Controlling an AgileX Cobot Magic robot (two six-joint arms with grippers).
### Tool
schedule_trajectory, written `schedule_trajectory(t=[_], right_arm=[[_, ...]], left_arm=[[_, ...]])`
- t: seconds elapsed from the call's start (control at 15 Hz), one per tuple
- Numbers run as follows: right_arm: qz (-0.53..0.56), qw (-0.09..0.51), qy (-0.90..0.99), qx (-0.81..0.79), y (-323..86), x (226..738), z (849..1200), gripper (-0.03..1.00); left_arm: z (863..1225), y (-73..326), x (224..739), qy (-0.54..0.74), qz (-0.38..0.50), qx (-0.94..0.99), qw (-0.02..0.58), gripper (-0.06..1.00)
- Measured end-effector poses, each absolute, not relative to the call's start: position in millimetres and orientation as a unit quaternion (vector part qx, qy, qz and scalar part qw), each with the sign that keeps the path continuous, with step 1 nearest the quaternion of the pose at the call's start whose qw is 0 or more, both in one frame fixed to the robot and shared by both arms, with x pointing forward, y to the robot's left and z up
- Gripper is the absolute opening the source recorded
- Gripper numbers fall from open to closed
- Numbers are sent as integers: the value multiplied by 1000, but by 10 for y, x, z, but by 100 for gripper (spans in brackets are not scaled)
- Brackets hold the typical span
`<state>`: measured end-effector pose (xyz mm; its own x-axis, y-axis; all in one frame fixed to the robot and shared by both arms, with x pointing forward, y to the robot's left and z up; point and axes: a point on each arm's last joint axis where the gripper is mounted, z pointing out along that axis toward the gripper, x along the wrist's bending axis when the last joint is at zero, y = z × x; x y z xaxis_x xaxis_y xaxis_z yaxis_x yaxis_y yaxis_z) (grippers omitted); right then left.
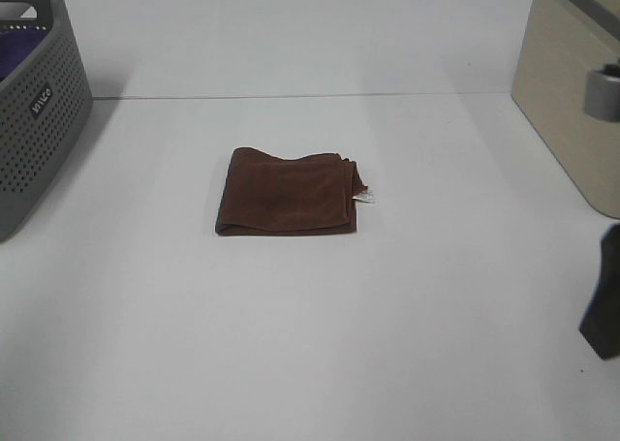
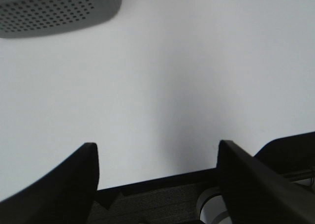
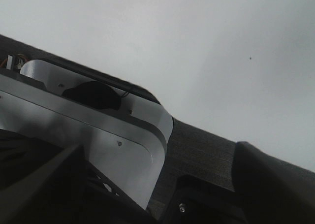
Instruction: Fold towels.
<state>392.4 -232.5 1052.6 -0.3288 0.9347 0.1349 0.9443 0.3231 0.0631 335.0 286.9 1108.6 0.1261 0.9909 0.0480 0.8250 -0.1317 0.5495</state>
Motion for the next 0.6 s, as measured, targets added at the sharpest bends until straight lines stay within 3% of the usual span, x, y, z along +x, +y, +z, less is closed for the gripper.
schedule_trajectory(t=[0.27, 0.6], right_arm=[[-151, -36, -807, -570, -2531, 3379, 10493, 78], [-252, -111, -788, -551, -2700, 2905, 10418, 78]], left_arm=[[10657, 2925, 2936, 623, 204, 714, 246, 63], [10507, 2913, 2863, 605, 205, 721, 267, 63]])
